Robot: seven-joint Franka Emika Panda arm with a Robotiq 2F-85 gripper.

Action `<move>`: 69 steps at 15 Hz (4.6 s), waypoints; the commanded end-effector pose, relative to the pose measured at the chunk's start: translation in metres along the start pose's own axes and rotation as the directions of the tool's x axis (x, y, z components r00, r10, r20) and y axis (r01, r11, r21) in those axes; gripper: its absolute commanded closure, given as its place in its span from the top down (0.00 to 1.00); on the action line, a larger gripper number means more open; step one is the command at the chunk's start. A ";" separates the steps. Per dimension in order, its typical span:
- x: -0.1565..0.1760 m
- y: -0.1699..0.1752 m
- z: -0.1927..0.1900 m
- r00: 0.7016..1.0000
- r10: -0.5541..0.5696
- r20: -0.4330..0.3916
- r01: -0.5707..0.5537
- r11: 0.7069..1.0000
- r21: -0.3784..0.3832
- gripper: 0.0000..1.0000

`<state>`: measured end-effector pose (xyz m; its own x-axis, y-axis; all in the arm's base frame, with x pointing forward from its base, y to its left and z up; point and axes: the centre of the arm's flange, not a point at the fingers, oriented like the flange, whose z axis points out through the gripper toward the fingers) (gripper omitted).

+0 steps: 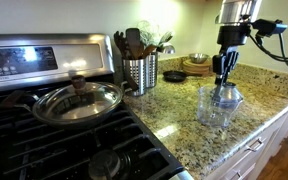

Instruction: Take the top off the food cup and pick the blade and put it on the table

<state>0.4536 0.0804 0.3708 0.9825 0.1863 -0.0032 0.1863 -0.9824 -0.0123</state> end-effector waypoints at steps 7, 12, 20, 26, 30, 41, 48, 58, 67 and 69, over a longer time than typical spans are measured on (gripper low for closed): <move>-0.005 0.035 -0.085 0.995 0.071 -0.076 -0.076 0.995 -0.064 0.13; -0.003 0.081 -0.087 0.981 0.171 -0.090 -0.178 0.982 -0.069 0.13; -0.017 0.113 -0.043 0.967 0.253 -0.023 -0.254 0.966 -0.045 0.13; -0.030 0.107 0.000 0.959 0.279 0.052 -0.278 0.960 -0.031 0.13; -0.034 0.102 0.021 0.951 0.302 0.063 -0.300 0.953 -0.043 0.13; -0.017 0.079 0.073 0.930 0.366 0.015 -0.364 0.929 -0.066 0.13; -0.012 0.071 0.076 0.929 0.370 -0.012 -0.371 0.928 -0.040 0.13; -0.005 0.051 0.078 0.943 0.332 -0.027 -0.333 0.942 -0.038 0.13; -0.006 0.066 0.088 0.920 0.392 -0.003 -0.392 0.919 -0.047 0.13; -0.007 0.068 0.089 0.918 0.397 0.000 -0.397 0.917 -0.045 0.16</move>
<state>0.4603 0.0169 0.2926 0.9829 -0.1839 -0.0050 -0.1837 -0.9824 0.0347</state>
